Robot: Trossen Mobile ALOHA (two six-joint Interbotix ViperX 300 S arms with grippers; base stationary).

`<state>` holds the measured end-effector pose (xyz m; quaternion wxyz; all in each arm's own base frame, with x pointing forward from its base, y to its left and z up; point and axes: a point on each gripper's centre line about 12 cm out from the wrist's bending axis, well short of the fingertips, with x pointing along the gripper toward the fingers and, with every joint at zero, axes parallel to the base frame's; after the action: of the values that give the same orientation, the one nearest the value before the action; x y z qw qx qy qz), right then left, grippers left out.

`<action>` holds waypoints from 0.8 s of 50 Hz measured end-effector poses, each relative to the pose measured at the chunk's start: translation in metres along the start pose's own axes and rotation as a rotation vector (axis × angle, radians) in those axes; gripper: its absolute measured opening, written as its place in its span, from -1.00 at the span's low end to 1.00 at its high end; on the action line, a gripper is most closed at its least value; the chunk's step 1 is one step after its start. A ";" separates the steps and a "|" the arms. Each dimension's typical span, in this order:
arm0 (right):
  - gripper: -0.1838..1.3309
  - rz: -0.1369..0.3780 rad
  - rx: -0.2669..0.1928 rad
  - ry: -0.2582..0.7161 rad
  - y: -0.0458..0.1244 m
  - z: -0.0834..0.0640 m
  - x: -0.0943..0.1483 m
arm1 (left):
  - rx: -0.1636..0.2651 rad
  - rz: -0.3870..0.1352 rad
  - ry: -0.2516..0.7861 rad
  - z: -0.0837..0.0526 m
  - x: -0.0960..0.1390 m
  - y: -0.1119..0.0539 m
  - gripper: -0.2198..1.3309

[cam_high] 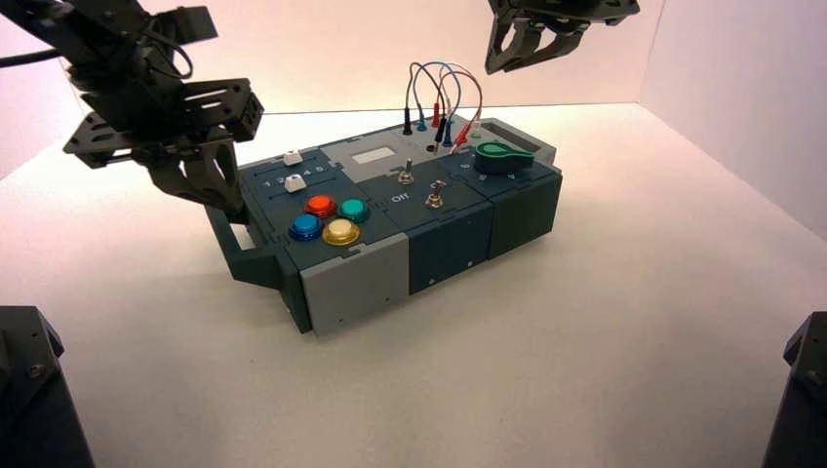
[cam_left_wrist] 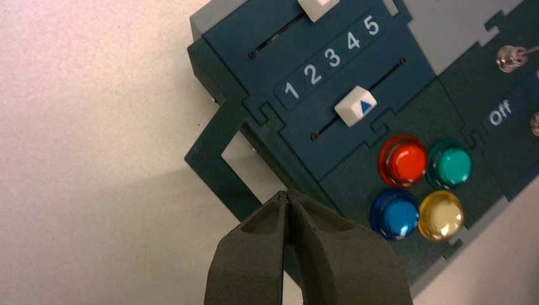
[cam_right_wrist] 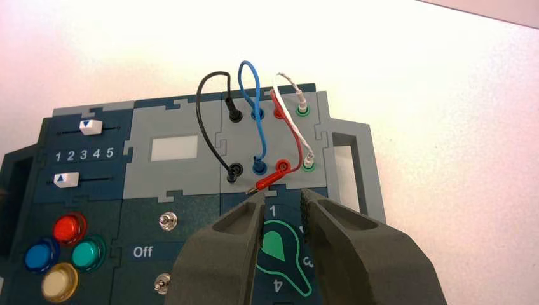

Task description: Flip the bottom switch off with the right gripper.

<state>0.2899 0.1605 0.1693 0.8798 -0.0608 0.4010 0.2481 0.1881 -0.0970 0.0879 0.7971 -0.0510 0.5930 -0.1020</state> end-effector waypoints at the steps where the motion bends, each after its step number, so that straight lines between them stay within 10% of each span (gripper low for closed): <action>1: 0.12 0.001 0.001 0.001 0.000 0.000 0.000 | 0.000 0.001 0.001 0.001 0.001 0.000 -0.93; 40: 0.12 0.089 -0.064 0.061 0.040 -0.018 0.005 | 0.016 0.016 0.029 0.008 0.012 -0.001 -0.92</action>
<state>0.2616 0.1914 0.1574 0.8528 -0.0786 0.4220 0.2974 0.1993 -0.1008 0.0797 0.7897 -0.0381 0.6039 -0.1009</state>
